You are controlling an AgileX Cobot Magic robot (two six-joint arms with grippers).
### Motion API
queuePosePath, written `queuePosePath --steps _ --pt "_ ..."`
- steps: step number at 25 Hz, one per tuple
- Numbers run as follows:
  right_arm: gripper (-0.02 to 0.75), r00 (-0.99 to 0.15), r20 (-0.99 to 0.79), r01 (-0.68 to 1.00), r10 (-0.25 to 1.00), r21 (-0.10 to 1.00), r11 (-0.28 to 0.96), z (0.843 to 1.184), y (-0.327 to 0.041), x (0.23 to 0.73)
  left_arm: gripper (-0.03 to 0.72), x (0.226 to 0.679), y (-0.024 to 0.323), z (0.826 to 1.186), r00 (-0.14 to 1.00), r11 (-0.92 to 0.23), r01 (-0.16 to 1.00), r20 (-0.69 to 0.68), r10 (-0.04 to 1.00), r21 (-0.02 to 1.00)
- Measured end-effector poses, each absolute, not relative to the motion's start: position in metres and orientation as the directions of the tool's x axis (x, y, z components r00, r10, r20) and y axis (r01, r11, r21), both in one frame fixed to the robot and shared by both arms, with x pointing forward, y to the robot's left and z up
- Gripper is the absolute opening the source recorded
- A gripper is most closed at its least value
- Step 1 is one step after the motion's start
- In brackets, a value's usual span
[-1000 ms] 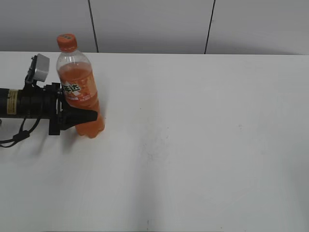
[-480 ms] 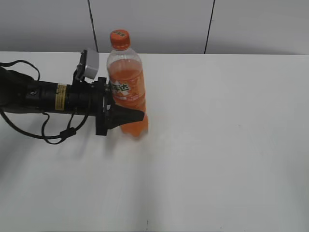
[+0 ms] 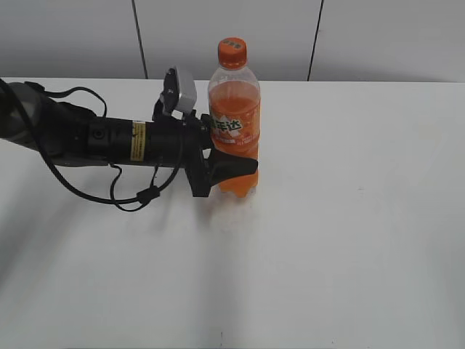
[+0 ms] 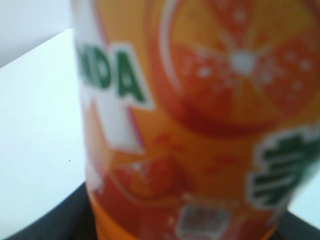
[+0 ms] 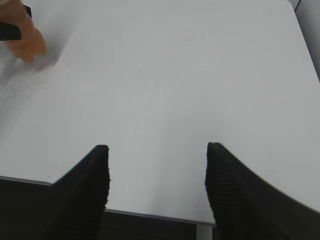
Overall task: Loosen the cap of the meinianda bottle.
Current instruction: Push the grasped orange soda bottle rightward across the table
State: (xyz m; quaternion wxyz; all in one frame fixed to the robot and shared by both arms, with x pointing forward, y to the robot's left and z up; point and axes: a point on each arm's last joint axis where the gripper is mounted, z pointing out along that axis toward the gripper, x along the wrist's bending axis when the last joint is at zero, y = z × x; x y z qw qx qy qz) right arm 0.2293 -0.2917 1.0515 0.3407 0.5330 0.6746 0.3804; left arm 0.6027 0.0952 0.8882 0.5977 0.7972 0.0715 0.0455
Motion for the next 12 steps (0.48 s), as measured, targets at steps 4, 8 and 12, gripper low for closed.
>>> queuePosePath --steps 4,8,12 --pt "0.461 -0.200 -0.054 0.460 0.978 0.876 0.142 1.052 -0.292 0.229 0.412 0.604 0.092 0.875 0.981 -0.273 0.098 -0.046 0.188 0.957" --pt "0.461 -0.200 -0.054 0.460 0.978 0.876 0.142 1.052 -0.292 0.229 0.412 0.605 0.093 0.865 0.976 -0.276 0.130 -0.074 0.203 0.952" --pt "0.461 -0.200 -0.054 0.460 0.978 0.876 0.142 1.052 -0.292 0.229 0.412 0.605 0.093 0.859 0.969 -0.271 0.167 -0.107 0.222 0.948"
